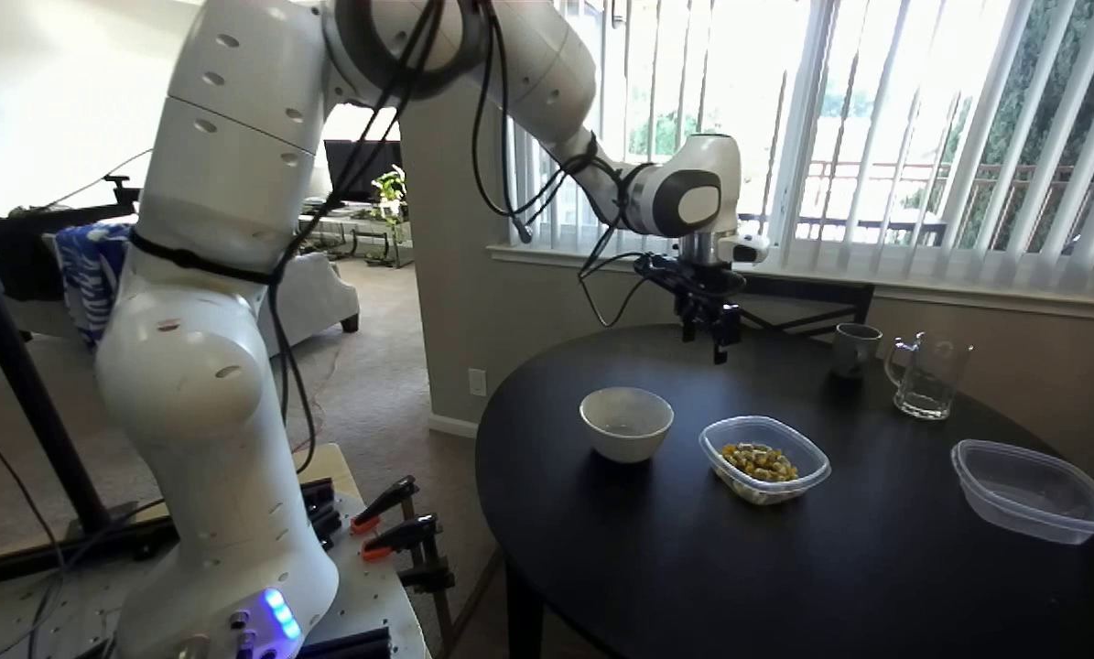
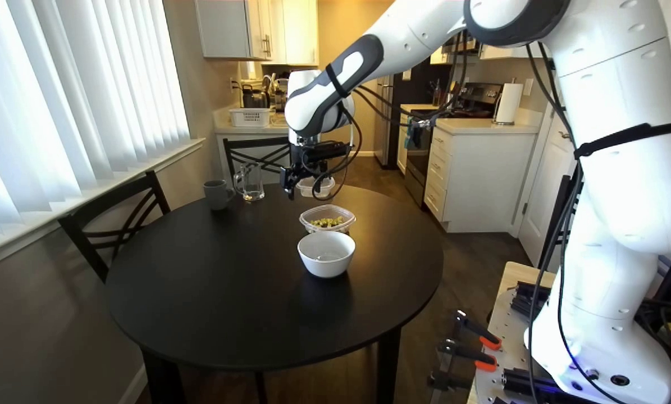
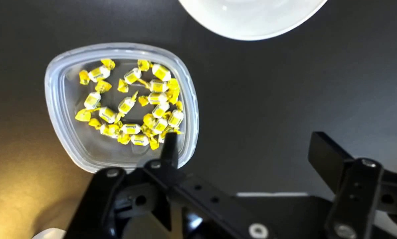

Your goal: Transfer the candy to the white bowl

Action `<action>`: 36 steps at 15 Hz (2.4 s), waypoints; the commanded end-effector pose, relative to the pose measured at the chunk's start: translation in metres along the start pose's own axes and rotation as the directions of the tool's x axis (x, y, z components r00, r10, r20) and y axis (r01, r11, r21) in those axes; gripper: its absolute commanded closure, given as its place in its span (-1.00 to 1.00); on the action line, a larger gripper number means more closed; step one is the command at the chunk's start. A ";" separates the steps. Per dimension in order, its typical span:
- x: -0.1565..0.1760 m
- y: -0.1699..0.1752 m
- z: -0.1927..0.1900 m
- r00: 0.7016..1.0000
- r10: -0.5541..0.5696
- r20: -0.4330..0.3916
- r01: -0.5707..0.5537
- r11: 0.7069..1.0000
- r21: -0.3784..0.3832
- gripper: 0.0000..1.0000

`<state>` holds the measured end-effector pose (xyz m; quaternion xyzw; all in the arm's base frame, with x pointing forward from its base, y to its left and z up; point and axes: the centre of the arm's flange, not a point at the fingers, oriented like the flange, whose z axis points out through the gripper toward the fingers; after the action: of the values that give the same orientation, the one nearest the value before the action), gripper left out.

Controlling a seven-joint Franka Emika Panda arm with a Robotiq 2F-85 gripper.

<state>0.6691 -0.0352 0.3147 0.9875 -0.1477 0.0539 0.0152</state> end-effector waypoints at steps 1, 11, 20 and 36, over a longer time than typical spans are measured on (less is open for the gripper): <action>0.058 -0.005 0.043 1.000 0.006 0.009 -0.005 0.997 -0.073 -1.00; 0.100 0.015 0.121 0.979 0.013 0.204 0.018 0.988 -0.151 -1.00; 0.103 0.016 0.141 0.941 -0.068 0.330 0.120 0.983 -0.140 -1.00; 0.103 0.023 0.142 0.953 -0.061 0.298 0.105 0.985 -0.135 0.59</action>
<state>0.7712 -0.0924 0.1702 0.9867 -0.1038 -0.1016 0.0733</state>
